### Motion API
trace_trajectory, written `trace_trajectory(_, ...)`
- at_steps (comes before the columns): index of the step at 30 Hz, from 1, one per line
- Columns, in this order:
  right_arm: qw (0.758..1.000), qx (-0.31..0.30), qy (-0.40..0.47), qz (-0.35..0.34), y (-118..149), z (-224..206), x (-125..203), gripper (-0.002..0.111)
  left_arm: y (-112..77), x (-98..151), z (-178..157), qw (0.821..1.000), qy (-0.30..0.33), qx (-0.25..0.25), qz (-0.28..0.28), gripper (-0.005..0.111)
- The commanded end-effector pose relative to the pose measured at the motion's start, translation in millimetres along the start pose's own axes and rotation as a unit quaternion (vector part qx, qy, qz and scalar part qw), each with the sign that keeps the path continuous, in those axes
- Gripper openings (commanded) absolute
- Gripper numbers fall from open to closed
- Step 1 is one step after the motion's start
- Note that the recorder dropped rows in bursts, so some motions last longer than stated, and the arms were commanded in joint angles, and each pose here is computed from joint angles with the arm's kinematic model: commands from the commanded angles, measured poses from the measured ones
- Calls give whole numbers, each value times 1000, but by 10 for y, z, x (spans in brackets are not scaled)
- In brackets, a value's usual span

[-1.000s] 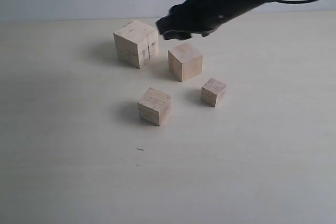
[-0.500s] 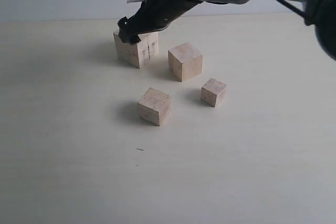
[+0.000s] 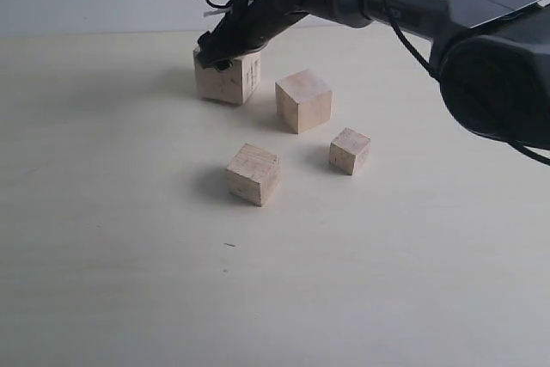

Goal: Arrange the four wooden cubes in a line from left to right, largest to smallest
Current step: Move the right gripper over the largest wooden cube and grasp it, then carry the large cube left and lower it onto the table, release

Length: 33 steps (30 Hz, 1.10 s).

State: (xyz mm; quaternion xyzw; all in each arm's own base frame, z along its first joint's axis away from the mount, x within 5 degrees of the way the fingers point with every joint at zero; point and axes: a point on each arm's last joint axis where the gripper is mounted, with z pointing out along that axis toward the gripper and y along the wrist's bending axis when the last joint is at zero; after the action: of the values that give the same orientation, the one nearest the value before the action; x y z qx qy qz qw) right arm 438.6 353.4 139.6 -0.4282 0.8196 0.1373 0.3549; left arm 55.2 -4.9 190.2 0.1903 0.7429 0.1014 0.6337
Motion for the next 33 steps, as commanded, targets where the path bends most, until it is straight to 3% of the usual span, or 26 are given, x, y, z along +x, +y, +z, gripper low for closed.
trace_trajectory(1, 998, -17, 53, 0, 15, 89, 181, 74, -2, 3, -3, 1000, -3, -1, -5, 0)
trace_trajectory(3, 999, -17, 51, 4, 13, 20, 126, 90, -2, 3, -3, 1000, -3, -1, -5, 0)
trace_trajectory(7, 999, -18, 42, 0, 7, -168, -24, 105, -2, 3, -3, 1000, -3, -1, -5, 0)
trace_trajectory(12, 1000, -6, 20, 24, -207, -323, -137, 105, -2, 3, -3, 1000, -3, -1, -5, 0)
trace_trajectory(29, 998, -36, 39, -22, -161, 29, 148, 105, -2, 3, -3, 1000, -3, -1, -5, 0)
trace_trajectory(31, 998, -36, 39, -42, -161, 41, 157, 100, -2, 3, -3, 1000, -3, -1, -5, 0)
trace_trajectory(33, 997, -36, 38, -55, -162, 48, 160, 86, -2, 3, -3, 1000, -3, -1, -5, 0)
